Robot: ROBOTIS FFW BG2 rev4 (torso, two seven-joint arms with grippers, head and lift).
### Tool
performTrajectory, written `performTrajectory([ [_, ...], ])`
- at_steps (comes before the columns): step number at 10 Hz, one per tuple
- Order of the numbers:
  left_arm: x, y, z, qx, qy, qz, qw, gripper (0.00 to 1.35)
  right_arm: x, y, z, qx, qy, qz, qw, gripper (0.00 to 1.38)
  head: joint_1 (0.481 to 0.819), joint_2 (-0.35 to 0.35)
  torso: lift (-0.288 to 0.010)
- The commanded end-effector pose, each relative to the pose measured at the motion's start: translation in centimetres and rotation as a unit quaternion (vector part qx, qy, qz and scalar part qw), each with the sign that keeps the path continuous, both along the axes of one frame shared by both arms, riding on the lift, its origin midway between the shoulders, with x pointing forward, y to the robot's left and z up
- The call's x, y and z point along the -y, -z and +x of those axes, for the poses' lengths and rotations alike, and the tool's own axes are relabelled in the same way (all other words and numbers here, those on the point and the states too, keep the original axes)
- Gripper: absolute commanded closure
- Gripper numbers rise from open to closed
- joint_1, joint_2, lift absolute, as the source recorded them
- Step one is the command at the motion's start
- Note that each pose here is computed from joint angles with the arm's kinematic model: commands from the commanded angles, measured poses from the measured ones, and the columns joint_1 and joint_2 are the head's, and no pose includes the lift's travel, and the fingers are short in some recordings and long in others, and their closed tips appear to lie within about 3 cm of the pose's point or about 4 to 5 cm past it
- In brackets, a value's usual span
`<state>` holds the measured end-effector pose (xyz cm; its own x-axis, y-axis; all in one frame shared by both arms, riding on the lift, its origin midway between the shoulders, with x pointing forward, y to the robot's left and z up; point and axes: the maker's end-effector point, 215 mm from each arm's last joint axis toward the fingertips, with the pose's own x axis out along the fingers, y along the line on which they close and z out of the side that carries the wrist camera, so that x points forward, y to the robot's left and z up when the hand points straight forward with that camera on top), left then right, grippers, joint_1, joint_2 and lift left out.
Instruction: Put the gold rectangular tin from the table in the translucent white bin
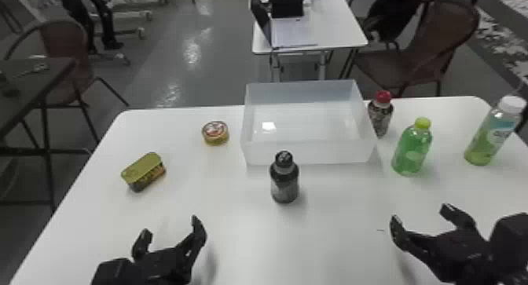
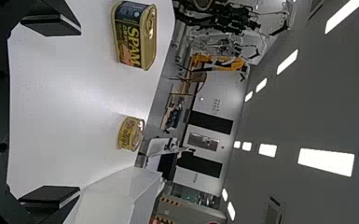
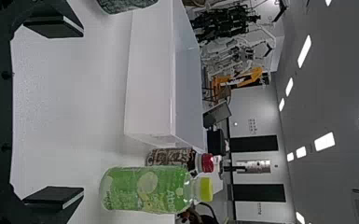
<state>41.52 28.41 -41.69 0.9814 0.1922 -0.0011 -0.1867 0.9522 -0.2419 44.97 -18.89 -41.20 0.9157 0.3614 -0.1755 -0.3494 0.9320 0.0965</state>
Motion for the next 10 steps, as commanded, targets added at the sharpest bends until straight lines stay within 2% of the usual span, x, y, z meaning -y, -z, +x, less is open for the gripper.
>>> performTrajectory([
  [1, 0.1, 0.0, 0.0, 0.001, 0.0, 0.0, 1.0, 0.1, 0.0, 0.1, -0.1, -0.002, 0.0, 0.001, 1.0, 0.1, 0.695, 0.124, -0.128],
  [6, 0.2, 0.0, 0.0, -0.003, 0.0, 0.009, 1.0, 0.1, 0.0, 0.1, -0.1, -0.002, 0.0, 0.001, 1.0, 0.1, 0.695, 0.122, -0.128],
  [10, -4.6, 1.1, 1.0, -0.039, 0.004, 0.06, 0.9974, 0.1, 0.0, 0.4, -0.3, -0.006, 0.0, 0.002, 1.0, 0.1, 0.695, 0.145, -0.128],
])
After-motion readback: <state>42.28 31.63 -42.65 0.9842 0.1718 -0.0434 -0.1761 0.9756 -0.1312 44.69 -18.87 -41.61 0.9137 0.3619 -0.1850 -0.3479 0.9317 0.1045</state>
